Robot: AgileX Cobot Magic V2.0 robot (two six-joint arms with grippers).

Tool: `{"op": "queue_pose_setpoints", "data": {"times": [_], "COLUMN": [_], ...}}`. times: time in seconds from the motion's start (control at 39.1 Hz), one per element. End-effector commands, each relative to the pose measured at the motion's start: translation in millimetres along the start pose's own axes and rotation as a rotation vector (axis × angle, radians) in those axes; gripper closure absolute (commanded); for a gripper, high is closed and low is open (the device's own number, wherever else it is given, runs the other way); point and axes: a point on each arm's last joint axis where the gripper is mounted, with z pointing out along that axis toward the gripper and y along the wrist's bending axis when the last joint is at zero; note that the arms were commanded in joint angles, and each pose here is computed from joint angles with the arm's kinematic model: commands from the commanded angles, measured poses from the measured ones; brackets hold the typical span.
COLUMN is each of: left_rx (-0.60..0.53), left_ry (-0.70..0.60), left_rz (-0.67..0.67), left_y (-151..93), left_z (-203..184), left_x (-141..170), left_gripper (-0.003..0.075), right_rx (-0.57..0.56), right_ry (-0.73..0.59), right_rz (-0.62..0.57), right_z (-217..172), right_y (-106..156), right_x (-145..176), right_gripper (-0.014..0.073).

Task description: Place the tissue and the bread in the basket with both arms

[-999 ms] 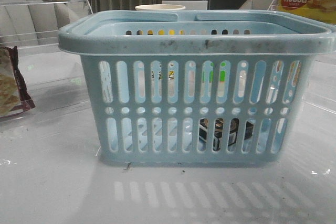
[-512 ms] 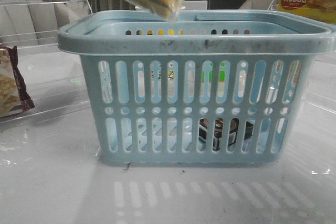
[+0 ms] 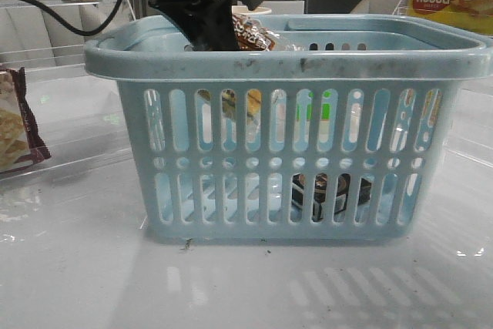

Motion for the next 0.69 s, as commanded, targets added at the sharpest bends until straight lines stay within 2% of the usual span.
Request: {"op": "queue_pose_setpoints", "data": {"times": [0.0, 0.05, 0.13, 0.41, 0.67], "left_rx": [0.000, 0.006, 0.010, 0.005, -0.005], "left_ry": [-0.159, -0.158, -0.159, -0.170, -0.259], "left_rz": [-0.014, -0.019, -0.023, -0.020, -0.026], "left_y": [-1, -1, -2, -1, 0], "left_z": [-32, -32, -32, -42, -113], "left_x": [-19, -19, -19, -19, -12], "left_gripper": [0.0345, 0.0260, 0.0218, 0.0270, 0.0286], "right_rx": [0.015, 0.015, 0.015, 0.015, 0.015], "right_ry": [-0.100, -0.100, -0.100, -0.100, -0.100], "right_rz": [-0.012, -0.012, -0.012, -0.012, -0.012], "right_z": [-6, -6, -6, -6, -6], "right_y": [-1, -1, -1, -1, -1], "right_x": [-13, -13, -13, -13, -13], "right_gripper": [-0.0030, -0.0030, -0.0030, -0.0030, -0.0030]}}
